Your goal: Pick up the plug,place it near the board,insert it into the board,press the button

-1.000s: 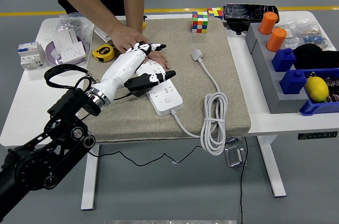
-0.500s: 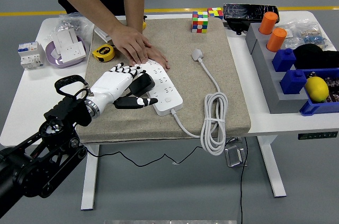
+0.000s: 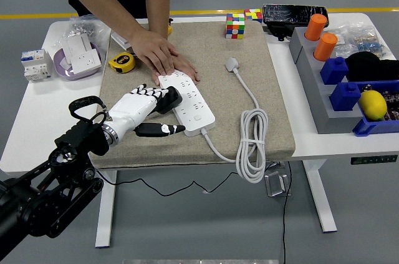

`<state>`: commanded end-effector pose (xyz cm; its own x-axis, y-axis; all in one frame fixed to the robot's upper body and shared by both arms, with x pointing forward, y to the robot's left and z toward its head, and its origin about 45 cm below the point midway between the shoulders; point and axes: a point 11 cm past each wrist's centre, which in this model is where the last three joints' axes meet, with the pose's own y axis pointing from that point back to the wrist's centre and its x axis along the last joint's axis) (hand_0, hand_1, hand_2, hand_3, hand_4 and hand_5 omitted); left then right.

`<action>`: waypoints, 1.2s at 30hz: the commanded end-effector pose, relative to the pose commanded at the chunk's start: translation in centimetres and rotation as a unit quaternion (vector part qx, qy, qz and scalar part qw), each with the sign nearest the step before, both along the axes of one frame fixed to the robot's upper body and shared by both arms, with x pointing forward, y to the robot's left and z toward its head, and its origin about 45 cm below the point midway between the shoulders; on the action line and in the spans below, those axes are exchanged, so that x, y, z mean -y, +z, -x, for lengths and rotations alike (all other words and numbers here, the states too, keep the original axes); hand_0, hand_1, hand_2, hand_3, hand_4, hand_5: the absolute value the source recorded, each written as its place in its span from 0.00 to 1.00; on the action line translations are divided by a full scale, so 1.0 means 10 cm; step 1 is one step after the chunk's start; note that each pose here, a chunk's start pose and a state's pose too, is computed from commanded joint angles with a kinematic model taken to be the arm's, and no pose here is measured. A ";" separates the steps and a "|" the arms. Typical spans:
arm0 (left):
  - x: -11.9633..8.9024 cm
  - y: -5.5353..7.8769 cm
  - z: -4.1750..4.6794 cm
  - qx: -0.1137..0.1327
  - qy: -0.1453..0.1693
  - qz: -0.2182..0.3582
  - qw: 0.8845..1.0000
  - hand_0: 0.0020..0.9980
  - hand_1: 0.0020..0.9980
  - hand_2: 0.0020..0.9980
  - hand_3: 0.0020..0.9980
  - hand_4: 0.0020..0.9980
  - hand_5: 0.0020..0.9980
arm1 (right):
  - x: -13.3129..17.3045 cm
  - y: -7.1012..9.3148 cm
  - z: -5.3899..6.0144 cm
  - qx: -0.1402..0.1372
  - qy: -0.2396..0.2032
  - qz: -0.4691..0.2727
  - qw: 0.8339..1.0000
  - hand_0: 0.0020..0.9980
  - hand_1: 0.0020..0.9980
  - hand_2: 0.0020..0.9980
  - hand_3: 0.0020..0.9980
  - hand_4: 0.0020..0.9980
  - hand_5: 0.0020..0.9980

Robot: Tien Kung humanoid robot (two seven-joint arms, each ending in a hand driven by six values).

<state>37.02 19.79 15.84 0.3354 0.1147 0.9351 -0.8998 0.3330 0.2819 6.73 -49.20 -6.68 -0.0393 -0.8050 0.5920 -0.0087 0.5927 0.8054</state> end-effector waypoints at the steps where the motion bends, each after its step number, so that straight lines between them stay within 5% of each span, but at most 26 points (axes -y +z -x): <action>1: 0.01 -0.01 0.002 -0.001 -0.001 -0.001 1.000 1.00 1.00 1.00 1.00 1.00 1.00 | 0.00 0.00 0.00 0.000 0.000 0.000 1.000 1.00 0.93 0.86 0.86 1.00 1.00; 36: 0.25 -0.05 -0.087 -0.002 -0.041 -0.027 0.999 1.00 1.00 1.00 0.96 1.00 1.00 | 0.00 0.01 -0.05 0.004 0.005 0.000 1.000 1.00 0.93 0.86 0.87 1.00 1.00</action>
